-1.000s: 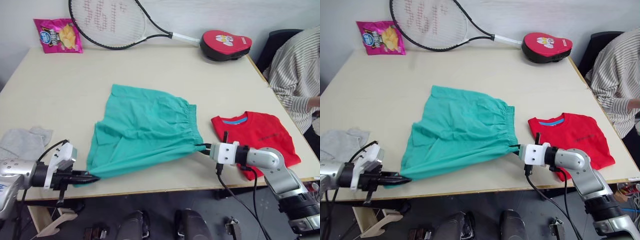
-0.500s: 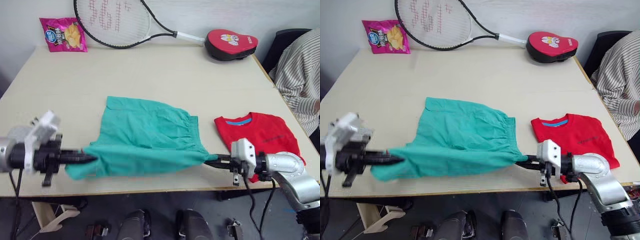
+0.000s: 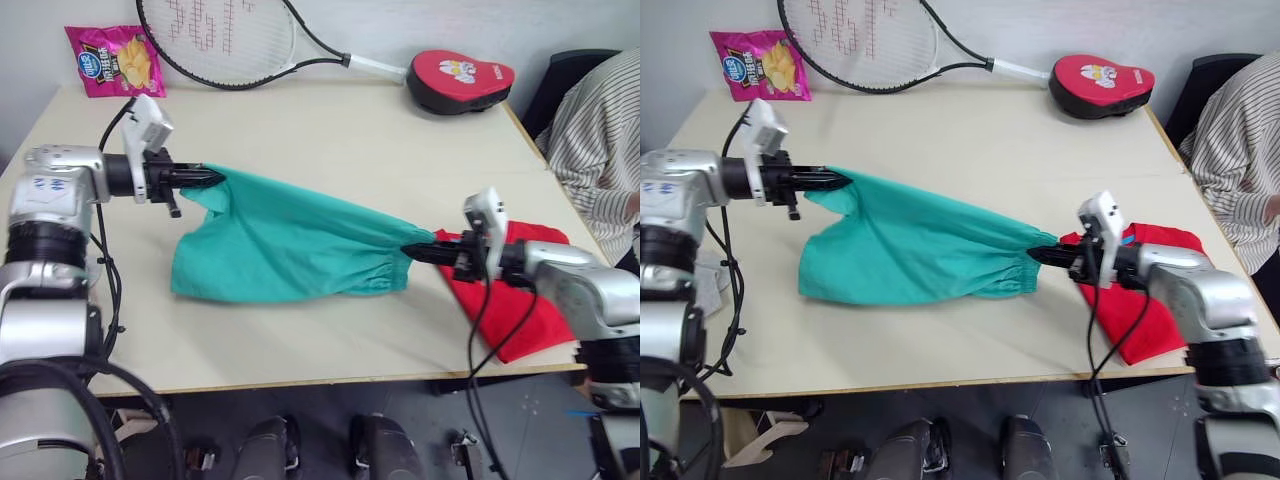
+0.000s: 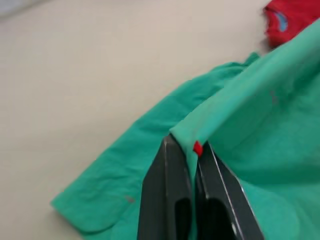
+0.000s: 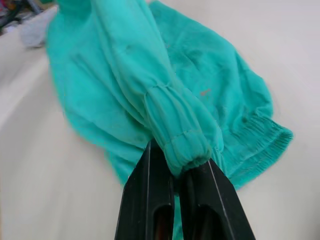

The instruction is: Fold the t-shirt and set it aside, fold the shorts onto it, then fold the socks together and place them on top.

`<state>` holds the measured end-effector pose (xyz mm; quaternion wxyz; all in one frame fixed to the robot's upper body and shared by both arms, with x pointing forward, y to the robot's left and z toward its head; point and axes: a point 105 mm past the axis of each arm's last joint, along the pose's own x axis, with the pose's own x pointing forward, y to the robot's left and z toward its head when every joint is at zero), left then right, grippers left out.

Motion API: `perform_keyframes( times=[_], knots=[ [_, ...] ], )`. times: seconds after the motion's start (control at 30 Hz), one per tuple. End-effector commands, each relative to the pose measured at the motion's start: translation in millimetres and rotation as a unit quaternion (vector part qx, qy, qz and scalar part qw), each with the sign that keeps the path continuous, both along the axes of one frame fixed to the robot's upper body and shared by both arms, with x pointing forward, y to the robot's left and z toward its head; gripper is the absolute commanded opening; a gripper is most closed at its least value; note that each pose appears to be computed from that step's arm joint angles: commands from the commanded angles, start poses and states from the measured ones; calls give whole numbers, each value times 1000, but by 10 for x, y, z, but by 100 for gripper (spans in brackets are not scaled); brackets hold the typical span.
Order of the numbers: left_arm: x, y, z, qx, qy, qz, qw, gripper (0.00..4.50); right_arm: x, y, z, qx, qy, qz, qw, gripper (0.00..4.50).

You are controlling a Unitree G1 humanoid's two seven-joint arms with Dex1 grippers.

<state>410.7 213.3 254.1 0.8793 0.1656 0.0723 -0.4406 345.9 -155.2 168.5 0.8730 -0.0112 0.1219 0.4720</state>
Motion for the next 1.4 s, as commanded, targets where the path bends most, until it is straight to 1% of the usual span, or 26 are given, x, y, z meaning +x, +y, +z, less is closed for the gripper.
perform_keyframes(
  times=[0.03, 0.1, 0.17, 0.27, 0.33, 0.4, 0.43, 0.47, 0.53, 0.6, 0.63, 0.7, 0.73, 0.77, 0.8, 0.83, 0.9, 0.97, 1.0, 1.03, 1.07, 1.13, 1.2, 1.27, 1.33, 1.4],
  knots=[
    [122, 100, 3, 38, -27, 45, 998, 2, 165, 55, -4, -13, -25, -32, 999, 0],
    [161, 145, -98, 65, -23, 63, 996, 2, 252, 110, 20, 0, -30, -52, 998, 0],
    [194, 190, -177, 69, -21, 84, 994, 2, 320, 132, 24, 9, -27, -72, 997, 0],
    [233, 259, -255, 71, -24, 114, 991, 2, 340, 154, -7, 8, -23, -80, 997, 0],
    [262, 280, -265, 64, -37, 130, 989, 2, 375, 135, -9, 12, -26, -96, 995, 0],
    [295, 252, -218, 34, -68, 139, 987, 2, 424, 83, 18, 22, -30, -122, 992, 0],
    [305, 244, -197, 23, -80, 143, 986, 45, 425, 72, 18, 25, -27, -126, 991, 63],
    [312, 236, -183, 13, -88, 145, 985, 63, 438, 53, 43, 24, -41, -134, 990, 90],
    [323, 240, -161, -2, -101, 153, 983, 121, 456, 13, 91, 26, -59, -149, 987, 152],
    [327, 276, -131, -24, -112, 167, 979, 186, 452, -37, 162, 30, -84, -160, 983, 224],
    [322, 324, -101, -34, -124, 177, 976, 219, 460, -103, 236, 27, -115, -175, 978, 261],
    [313, 375, -68, -42, -138, 187, 972, 280, 465, -184, 317, 22, -150, -193, 969, 329],
    [295, 433, -25, -48, -149, 194, 968, 310, 438, -211, 369, 20, -169, -188, 967, 359],
    [228, 475, 83, -74, -171, 178, 966, 335, 334, -167, 449, 16, -198, -152, 968, 390],
    [142, 488, 176, -100, -188, 148, 966, 339, 234, -122, 523, 7, -232, -118, 965, 428],
    [48, 480, 235, -116, -200, 111, 966, 339, 147, -82, 555, -7, -255, -91, 963, 448],
    [-107, 449, 170, -91, -196, 46, 975, 381, -40, 27, 511, -41, -285, -25, 957, 450],
    [-270, 422, 45, -52, -182, -12, 982, 426, -223, 126, 403, -69, -292, 39, 953, 450],
    [-402, 403, -59, -19, -176, -51, 983, 447, -308, 182, 361, -78, -299, 67, 949, 450],
    [-570, 384, -198, 19, -166, -91, 982, 447, -396, 259, 286, -88, -298, 93, 946, 450],
    [-706, 358, -302, 40, -156, -121, 980, 447, -464, 319, 229, -95, -301, 112, 942, 450],
    [-935, 299, -484, 57, -132, -155, 977, 447, -550, 423, 63, -121, -302, 139, 935, 450],
    [-1099, 240, -686, 74, -114, -162, 977, 447, -551, 496, -119, -155, -310, 146, 927, 450],
    [-1165, 217, -832, 93, -113, -152, 978, 447, -513, 534, -218, -178, -321, 143, 919, 450],
    [-1165, 231, -990, 127, -117, -130, 976, 447, -386, 544, -276, -195, -328, 115, 917, 450],
    [-1120, 262, -1118, 164, -125, -109, 972, 447, -261, 526, -351, -239, -345, 110, 901, 450]
  ],
)
